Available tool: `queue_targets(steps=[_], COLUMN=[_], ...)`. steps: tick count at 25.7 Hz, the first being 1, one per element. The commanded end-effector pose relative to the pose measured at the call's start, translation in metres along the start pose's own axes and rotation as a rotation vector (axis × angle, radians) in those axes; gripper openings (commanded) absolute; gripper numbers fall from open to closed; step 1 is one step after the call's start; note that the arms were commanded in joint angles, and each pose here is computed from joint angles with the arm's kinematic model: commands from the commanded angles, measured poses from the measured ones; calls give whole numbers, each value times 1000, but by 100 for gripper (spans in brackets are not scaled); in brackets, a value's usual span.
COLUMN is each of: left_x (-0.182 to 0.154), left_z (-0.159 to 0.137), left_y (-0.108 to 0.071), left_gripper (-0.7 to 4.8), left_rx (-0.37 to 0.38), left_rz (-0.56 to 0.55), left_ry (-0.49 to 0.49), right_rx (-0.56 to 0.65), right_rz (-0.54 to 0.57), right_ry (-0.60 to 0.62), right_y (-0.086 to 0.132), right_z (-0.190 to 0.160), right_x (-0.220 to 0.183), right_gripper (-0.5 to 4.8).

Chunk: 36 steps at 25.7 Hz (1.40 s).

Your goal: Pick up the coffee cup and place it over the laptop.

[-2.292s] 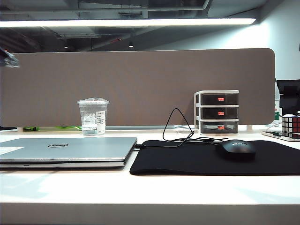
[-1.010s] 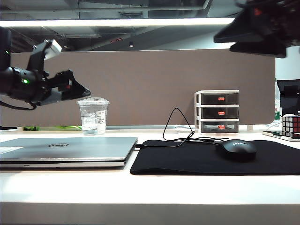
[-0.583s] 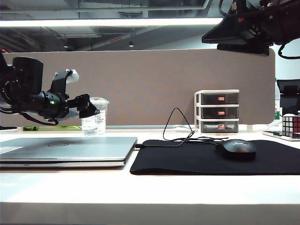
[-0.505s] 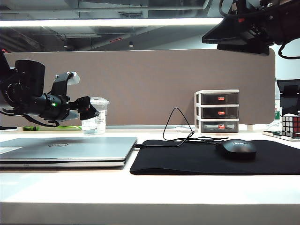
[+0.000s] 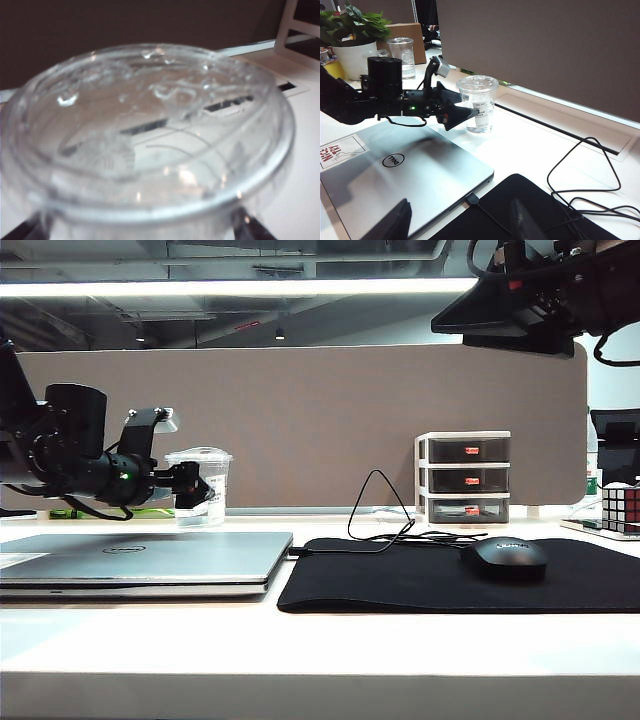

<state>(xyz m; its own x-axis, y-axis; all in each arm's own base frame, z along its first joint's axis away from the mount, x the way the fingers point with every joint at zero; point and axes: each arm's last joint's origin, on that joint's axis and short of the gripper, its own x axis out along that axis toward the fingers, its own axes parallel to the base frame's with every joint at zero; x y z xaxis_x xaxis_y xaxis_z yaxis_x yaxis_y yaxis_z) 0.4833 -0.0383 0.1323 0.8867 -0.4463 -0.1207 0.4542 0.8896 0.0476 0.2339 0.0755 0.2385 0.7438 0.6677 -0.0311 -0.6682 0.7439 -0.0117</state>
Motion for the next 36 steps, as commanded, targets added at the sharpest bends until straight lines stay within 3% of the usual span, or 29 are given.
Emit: queue_targets(steps=[1, 12, 19, 28, 31, 33, 36], left_x=[10, 31, 38, 38, 38, 38, 38], left_z=[6, 3, 7, 8, 10, 11, 11], left_y=[5, 3, 7, 7, 7, 7, 7], left_gripper=[479, 479, 479, 479, 437, 324, 307], left_rx=[2, 3, -46, -33, -25, -23, -23], left_rz=[1, 34, 97, 72, 74, 74, 74], left_ry=[-16, -34, -67, -79, -101, -106, -106], right_rx=[-19, -34, -33, -30, -31, -31, -30], right_rz=[0, -1, 0, 5, 5, 5, 4], right_ry=[-29, -53, -52, -45, -46, -46, -45], right_y=[0, -1, -2, -4, -4, -4, -4], right_z=[4, 5, 4, 0, 0, 0, 0], right_x=[0, 3, 5, 8, 8, 8, 8], right_gripper=[273, 273, 273, 273, 273, 273, 273])
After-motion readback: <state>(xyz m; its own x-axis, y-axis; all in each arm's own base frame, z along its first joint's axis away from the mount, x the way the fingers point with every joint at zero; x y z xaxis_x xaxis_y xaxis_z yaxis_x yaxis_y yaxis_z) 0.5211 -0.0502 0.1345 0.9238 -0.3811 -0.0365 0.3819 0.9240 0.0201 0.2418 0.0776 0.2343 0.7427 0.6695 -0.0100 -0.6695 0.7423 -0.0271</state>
